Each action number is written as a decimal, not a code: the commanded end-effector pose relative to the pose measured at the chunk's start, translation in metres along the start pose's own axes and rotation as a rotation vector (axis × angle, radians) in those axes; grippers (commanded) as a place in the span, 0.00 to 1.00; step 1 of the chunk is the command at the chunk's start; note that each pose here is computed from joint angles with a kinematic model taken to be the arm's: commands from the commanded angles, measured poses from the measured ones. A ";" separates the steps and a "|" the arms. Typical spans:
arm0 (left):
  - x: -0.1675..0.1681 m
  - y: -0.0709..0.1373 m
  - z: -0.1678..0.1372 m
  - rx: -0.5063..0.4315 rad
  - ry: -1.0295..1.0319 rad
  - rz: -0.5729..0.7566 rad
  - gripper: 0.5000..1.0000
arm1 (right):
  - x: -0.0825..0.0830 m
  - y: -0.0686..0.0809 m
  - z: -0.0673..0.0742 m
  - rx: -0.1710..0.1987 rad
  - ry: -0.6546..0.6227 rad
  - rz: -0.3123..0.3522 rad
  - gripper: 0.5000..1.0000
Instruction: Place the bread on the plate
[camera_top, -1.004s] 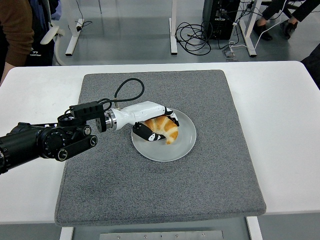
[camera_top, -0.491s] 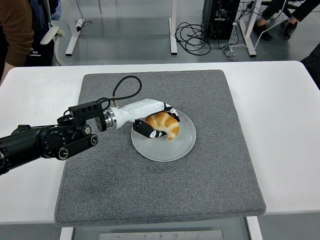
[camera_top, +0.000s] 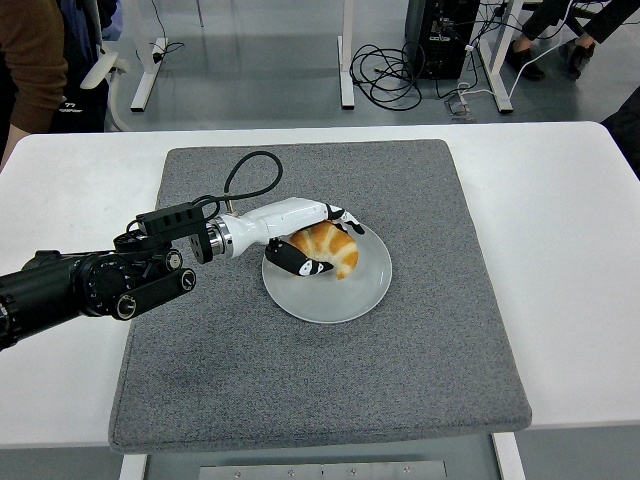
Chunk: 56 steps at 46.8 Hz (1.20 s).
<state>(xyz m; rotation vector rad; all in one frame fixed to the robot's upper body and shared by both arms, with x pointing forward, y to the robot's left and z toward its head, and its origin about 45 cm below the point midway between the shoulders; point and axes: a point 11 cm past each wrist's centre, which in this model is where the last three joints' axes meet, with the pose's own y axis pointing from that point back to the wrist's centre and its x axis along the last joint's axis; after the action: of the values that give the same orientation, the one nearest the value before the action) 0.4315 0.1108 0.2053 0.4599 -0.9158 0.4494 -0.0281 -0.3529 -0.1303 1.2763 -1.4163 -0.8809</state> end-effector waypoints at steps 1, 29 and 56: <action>0.001 0.001 -0.001 0.003 0.000 0.000 0.42 | 0.000 0.000 0.000 0.000 0.000 0.000 1.00; 0.001 0.003 -0.003 0.006 0.002 0.003 0.63 | 0.000 0.000 0.000 0.000 0.000 0.000 1.00; 0.043 -0.001 0.004 0.004 0.012 0.082 0.65 | 0.000 0.000 -0.001 0.002 0.000 0.000 1.00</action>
<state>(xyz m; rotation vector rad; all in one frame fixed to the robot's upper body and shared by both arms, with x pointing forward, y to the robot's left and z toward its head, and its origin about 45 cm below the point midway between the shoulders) 0.4495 0.1168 0.2362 0.4306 -0.9220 0.5212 -0.0271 -0.3529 -0.1303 1.2775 -1.4173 -0.8797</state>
